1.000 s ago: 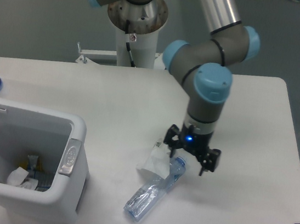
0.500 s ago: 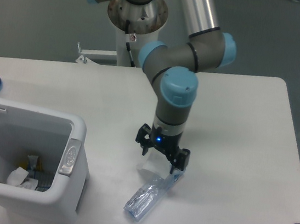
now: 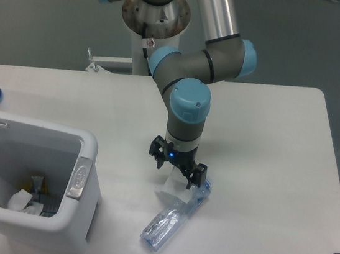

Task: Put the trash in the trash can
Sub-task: 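Lower the gripper onto the white tissue and close on it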

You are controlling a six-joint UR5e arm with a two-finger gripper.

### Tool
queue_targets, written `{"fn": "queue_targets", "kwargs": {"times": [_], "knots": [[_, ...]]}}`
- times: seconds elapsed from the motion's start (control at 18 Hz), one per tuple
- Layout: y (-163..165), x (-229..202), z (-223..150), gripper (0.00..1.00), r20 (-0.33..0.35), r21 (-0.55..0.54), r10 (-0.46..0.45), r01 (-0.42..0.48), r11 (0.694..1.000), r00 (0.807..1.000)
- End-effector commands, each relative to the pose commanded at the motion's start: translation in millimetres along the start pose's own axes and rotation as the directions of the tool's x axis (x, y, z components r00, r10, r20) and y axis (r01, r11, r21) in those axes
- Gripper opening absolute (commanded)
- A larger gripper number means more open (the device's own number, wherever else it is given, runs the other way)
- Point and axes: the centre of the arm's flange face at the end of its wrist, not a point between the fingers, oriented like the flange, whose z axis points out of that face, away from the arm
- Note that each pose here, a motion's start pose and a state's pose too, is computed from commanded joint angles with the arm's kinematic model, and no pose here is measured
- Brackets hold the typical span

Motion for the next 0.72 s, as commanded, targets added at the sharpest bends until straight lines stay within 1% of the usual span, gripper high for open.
{"fn": "queue_targets", "kwargs": {"times": [0.06, 0.11, 0.22, 0.33, 0.39, 0.72], "knots": [[-1.8, 1.0, -1.4, 0.99, 0.001, 0.003, 0.009, -0.009, 1.000, 1.000], [-5.2, 4.0, -1.8, 0.88, 0.002, 0.005, 0.022, -0.022, 1.000, 1.000], [-4.6, 6.0, 0.0, 0.56, -0.002, 0.001, 0.021, -0.021, 1.000, 1.000], [-5.5, 5.1, -0.4, 0.10, 0.000, 0.004, 0.022, -0.022, 1.000, 1.000], [-6.0, 4.7, -1.0, 0.00, 0.000, 0.006, 0.022, -0.022, 1.000, 1.000], [-8.0, 1.0, -9.3, 0.00, 0.003, 0.027, 0.021, -0.021, 0.999, 1.000]]}}
